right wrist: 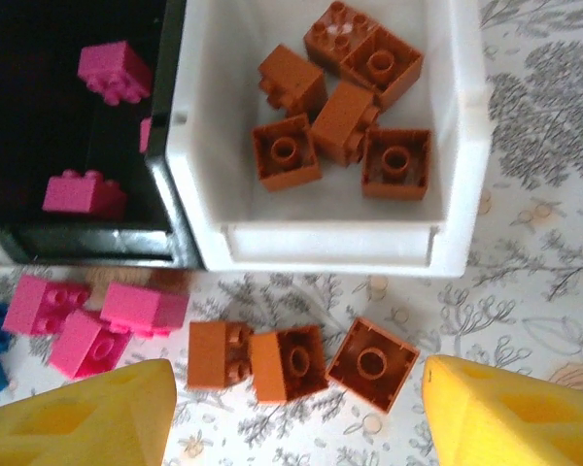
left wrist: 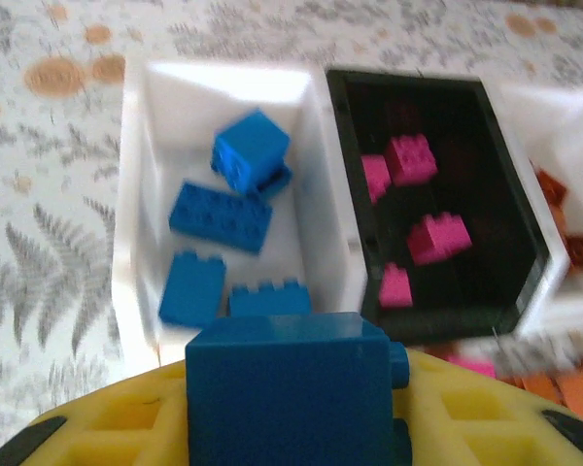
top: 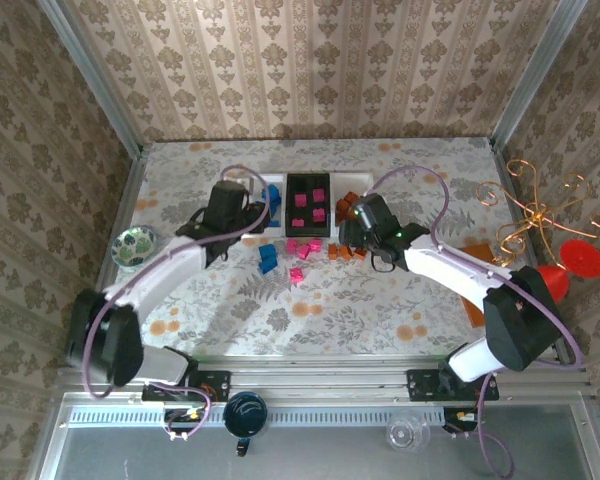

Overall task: Sort the legos into containers by color
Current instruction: Pick up the lego from the center of the table, then place the lego in the container.

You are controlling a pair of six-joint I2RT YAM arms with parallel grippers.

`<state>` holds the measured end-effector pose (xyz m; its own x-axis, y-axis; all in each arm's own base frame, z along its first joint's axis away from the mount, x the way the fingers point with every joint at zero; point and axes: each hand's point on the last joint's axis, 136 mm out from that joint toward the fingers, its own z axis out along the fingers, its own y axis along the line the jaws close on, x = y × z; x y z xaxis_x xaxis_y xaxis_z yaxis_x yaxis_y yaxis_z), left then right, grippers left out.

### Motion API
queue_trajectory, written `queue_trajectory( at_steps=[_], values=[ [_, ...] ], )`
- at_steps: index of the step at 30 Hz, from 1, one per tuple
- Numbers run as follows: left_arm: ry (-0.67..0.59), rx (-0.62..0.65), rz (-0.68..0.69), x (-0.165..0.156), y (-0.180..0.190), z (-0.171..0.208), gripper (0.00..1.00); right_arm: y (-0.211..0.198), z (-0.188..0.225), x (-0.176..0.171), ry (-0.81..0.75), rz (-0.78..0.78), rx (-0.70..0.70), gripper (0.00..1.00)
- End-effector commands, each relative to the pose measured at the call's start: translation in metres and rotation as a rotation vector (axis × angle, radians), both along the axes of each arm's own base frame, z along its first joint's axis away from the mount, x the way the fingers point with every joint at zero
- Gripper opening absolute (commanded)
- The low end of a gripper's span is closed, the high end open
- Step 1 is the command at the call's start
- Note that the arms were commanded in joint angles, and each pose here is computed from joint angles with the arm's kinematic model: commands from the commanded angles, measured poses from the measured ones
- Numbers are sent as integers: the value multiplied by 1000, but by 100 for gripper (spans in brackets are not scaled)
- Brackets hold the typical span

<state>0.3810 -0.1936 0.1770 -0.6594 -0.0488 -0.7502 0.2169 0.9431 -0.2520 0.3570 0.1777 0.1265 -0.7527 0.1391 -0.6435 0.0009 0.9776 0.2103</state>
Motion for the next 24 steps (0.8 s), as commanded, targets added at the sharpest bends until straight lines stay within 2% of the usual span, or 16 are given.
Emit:
queue_trajectory(
  at_steps=[1, 2, 6, 9, 12, 15, 18, 24],
  values=[
    [14, 8, -24, 32, -11, -6, 25, 14, 6, -17, -10, 48, 56, 70],
    [29, 18, 11, 48, 0, -12, 24, 18, 5, -23, -9, 68, 59, 69],
    [78, 45, 35, 75, 2, -32, 24, 44, 7, -46, -14, 171, 97, 71],
    [98, 50, 26, 83, -2, -37, 40, 68, 5, -59, -12, 243, 113, 73],
    [63, -3, 19, 79, -6, -17, 58, 92, -5, -64, 15, 296, 99, 74],
    [-1, -71, -2, 65, -12, 15, 72, 113, -16, -62, 40, 327, 99, 75],
    [-66, -124, -32, 39, -17, 47, 82, 128, -32, -56, 68, 329, 80, 75],
    [-160, -206, -92, -34, -22, 74, 100, 148, -59, -50, 114, 341, 29, 75]
  ],
)
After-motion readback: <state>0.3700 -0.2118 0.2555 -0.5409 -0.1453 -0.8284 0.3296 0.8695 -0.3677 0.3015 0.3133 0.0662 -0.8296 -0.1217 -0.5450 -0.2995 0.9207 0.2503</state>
